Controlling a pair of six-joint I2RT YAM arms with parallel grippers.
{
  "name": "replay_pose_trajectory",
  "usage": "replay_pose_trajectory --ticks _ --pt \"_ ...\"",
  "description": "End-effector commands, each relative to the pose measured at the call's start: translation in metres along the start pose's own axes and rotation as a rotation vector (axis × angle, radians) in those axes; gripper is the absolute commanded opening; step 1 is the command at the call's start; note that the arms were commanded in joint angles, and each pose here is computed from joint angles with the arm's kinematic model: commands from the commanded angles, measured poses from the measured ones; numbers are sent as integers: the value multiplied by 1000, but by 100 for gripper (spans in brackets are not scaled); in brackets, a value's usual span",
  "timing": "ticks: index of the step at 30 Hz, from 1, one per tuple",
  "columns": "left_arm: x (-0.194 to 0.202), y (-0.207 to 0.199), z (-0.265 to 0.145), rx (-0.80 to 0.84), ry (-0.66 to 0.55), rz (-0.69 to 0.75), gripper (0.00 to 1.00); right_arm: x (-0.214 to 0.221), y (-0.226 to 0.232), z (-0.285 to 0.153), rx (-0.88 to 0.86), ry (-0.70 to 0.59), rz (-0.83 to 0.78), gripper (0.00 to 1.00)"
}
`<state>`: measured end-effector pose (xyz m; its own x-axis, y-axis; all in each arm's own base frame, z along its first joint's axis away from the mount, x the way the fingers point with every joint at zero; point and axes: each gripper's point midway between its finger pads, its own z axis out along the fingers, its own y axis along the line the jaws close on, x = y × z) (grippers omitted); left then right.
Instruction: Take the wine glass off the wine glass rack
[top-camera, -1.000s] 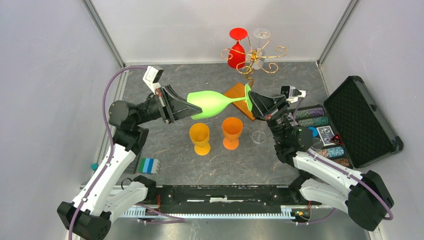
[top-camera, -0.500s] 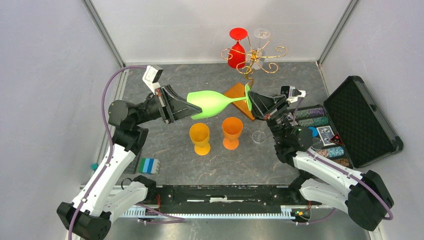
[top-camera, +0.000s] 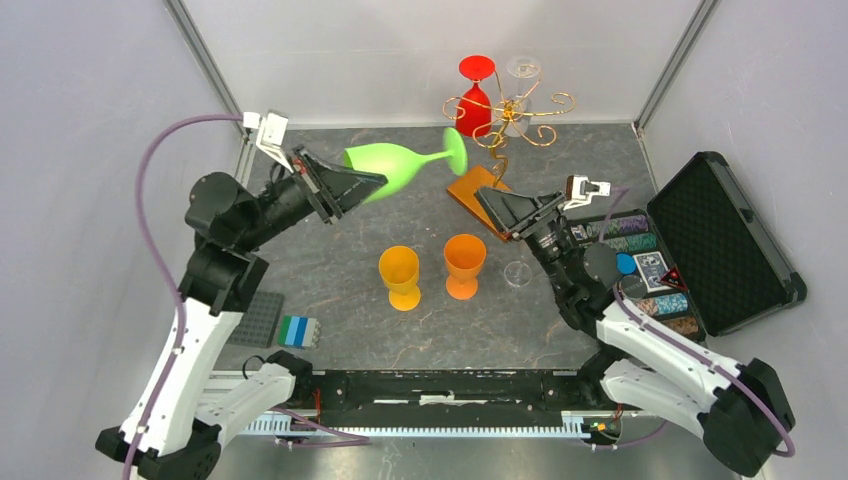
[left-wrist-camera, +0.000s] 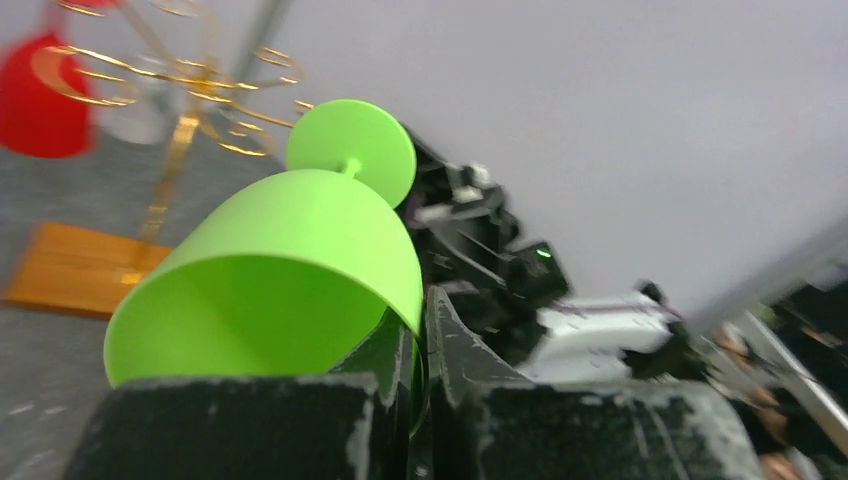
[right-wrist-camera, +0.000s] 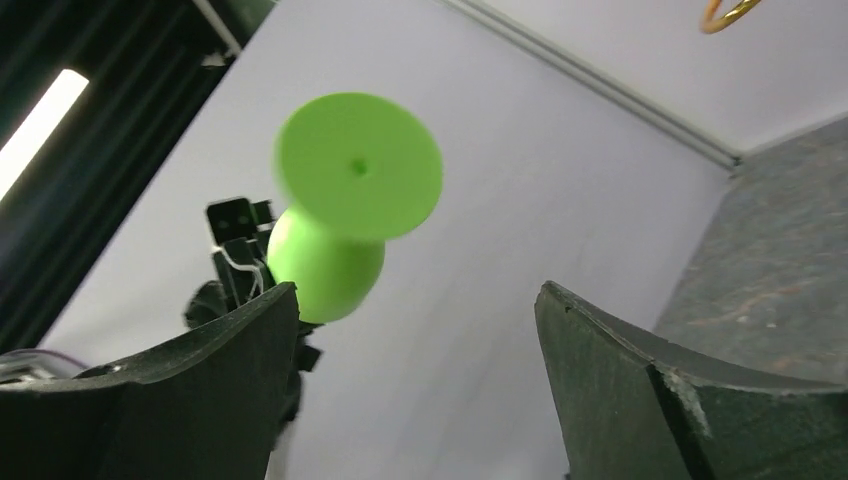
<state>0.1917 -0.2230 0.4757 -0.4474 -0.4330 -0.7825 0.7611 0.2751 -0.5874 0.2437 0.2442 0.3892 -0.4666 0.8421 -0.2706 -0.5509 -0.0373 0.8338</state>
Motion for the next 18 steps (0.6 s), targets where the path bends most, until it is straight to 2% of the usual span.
replay_pose_trajectory --ticks 1,3,9,15,18 --pt "-7 72 -39 -465 24 284 2 -19 -3 0 110 -47 -223 92" --pt "-3 98 -55 -606 73 332 2 -28 -2 -2 146 -69 -296 91" --pt "39 148 -96 -845 334 355 2 -55 0 -13 248 -116 -526 90" --pt "85 178 -122 -950 581 287 2 -72 -12 -27 381 -131 -648 88" --pt "107 186 -122 -935 664 222 2 -75 -17 -30 422 -123 -672 87"
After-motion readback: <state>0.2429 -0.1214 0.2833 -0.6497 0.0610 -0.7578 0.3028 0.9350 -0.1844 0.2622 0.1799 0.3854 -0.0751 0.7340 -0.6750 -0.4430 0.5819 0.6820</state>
